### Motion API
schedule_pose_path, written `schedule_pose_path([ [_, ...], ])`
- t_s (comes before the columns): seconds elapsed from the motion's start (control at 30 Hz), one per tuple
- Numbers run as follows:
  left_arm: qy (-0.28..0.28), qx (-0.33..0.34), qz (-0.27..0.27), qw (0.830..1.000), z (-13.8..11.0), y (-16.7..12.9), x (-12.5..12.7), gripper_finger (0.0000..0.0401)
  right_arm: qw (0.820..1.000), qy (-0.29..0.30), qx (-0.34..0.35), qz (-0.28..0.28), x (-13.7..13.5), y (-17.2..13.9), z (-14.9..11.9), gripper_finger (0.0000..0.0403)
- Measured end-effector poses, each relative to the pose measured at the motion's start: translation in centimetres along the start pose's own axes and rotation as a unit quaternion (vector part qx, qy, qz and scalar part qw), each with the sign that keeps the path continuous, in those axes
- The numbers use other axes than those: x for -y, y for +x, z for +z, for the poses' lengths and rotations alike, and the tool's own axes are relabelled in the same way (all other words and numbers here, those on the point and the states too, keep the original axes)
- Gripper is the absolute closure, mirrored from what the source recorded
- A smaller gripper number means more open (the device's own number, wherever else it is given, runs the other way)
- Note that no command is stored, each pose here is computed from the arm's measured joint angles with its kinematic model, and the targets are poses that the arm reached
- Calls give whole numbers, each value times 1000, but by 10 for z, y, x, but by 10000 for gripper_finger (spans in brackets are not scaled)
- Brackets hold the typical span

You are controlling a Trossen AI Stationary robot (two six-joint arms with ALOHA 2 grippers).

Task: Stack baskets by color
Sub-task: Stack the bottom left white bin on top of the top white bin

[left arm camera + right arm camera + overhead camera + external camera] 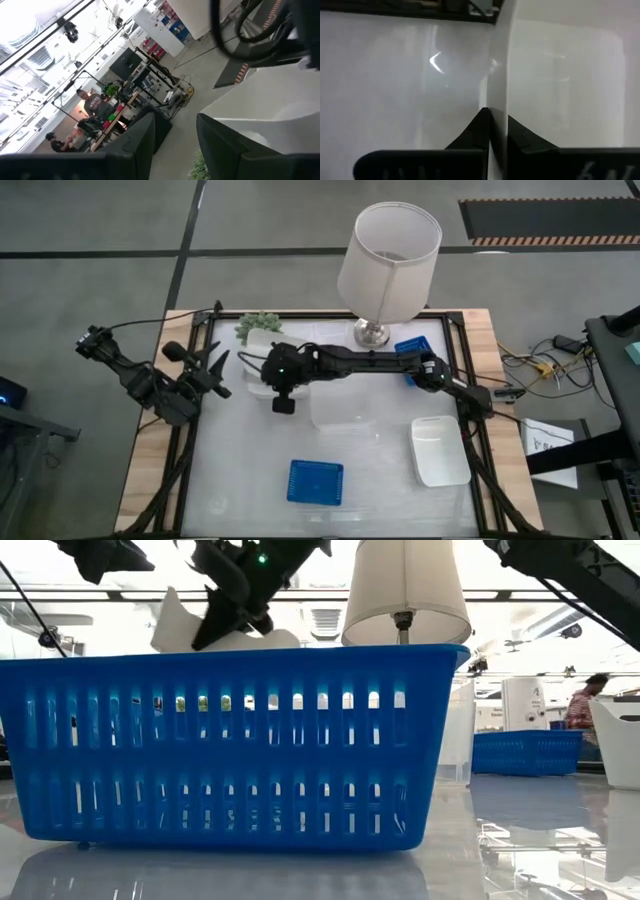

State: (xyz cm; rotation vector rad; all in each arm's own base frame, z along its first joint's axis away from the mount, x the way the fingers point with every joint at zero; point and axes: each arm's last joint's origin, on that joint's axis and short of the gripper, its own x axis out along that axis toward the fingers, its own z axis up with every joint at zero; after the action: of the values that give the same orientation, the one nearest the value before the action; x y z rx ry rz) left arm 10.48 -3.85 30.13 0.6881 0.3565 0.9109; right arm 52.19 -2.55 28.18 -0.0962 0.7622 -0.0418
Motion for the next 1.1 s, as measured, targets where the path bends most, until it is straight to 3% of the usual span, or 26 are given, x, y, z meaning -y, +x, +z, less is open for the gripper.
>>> schedule_pose_path([
  [0.17, 0, 0, 0, 1000, 0, 0, 1, 271, 1000, 20, -19, -1, 11, -2, -4, 394],
  [0.27, -29, 2, -15, 999, -1, 0, 3, 271, 1000, 15, -20, 1, 11, -2, -5, 394],
  [0.5, 13, 23, -182, 983, 3, -2, 22, 271, 1000, 0, -17, 1, 10, 14, -9, 394],
  [0.8, 60, 19, -181, 981, 6, -2, 37, 271, 999, -3, -34, 2, 9, 31, -19, 394],
  [1.1, 57, 19, -174, 983, 6, -2, 35, 271, 999, -3, -45, 2, 9, 31, -21, 394],
])
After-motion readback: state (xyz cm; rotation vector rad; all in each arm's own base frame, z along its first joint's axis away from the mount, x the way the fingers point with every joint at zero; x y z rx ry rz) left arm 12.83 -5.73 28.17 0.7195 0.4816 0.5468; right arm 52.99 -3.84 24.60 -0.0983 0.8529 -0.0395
